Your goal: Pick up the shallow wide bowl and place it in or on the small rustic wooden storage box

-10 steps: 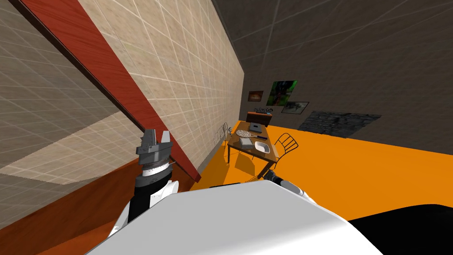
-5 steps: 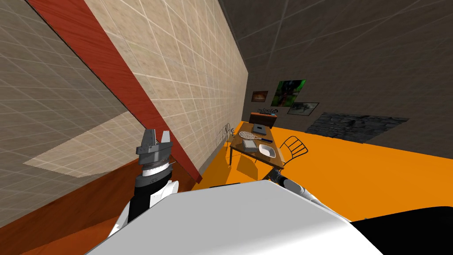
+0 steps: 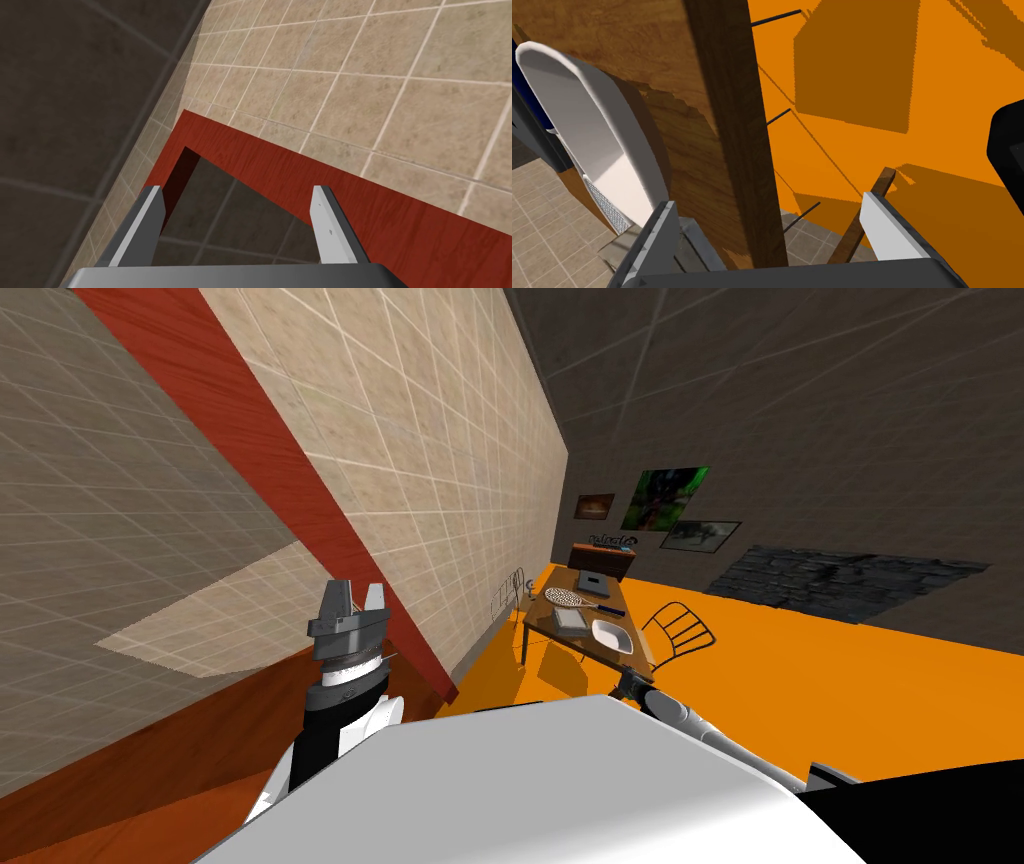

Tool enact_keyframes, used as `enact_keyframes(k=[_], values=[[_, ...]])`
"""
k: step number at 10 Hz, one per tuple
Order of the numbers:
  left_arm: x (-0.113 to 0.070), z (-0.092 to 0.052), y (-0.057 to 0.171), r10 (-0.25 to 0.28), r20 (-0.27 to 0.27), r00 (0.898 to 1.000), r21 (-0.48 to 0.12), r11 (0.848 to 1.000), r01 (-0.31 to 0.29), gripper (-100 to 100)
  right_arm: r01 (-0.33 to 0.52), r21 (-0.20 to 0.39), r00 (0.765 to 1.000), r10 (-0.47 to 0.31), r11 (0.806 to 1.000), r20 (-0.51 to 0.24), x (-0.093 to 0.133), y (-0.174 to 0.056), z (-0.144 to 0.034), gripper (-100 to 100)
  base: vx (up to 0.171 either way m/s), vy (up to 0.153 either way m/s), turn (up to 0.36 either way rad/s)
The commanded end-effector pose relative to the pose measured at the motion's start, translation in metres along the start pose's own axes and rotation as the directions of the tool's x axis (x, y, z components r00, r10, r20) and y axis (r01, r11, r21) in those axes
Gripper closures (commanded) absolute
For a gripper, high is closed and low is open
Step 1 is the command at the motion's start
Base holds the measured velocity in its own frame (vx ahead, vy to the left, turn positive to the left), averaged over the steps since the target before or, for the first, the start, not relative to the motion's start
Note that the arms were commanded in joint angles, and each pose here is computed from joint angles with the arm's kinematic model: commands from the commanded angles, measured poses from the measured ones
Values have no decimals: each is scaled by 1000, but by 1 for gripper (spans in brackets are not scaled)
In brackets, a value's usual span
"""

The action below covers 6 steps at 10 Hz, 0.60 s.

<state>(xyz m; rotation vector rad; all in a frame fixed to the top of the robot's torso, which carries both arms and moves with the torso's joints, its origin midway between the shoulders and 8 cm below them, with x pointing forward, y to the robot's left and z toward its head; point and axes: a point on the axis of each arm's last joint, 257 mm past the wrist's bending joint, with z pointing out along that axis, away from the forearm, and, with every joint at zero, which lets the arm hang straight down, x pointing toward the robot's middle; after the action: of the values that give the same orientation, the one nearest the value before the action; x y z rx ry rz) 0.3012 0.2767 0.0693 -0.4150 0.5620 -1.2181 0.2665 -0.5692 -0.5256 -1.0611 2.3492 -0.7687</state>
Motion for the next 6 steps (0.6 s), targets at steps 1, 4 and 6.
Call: enact_keyframes(k=[1, 4, 6], values=[[0, 0, 0, 0, 0, 1000, 0, 1000, 0, 0, 67, 27, 997, -67, 997, -27, 13, -18, 0, -100, 192, -57, 91], [0, 0, 0, 0, 0, 1000, 0, 1000, 0, 0, 67, 27, 997, -67, 997, -27, 13, -18, 0, -100, 61, -38, 12], [0, 0, 0, 0, 0, 1000, 0, 1000, 0, 0, 115, 58, 993, -113, 992, -45, 17, -39, 3, -100, 145, -79, 119]])
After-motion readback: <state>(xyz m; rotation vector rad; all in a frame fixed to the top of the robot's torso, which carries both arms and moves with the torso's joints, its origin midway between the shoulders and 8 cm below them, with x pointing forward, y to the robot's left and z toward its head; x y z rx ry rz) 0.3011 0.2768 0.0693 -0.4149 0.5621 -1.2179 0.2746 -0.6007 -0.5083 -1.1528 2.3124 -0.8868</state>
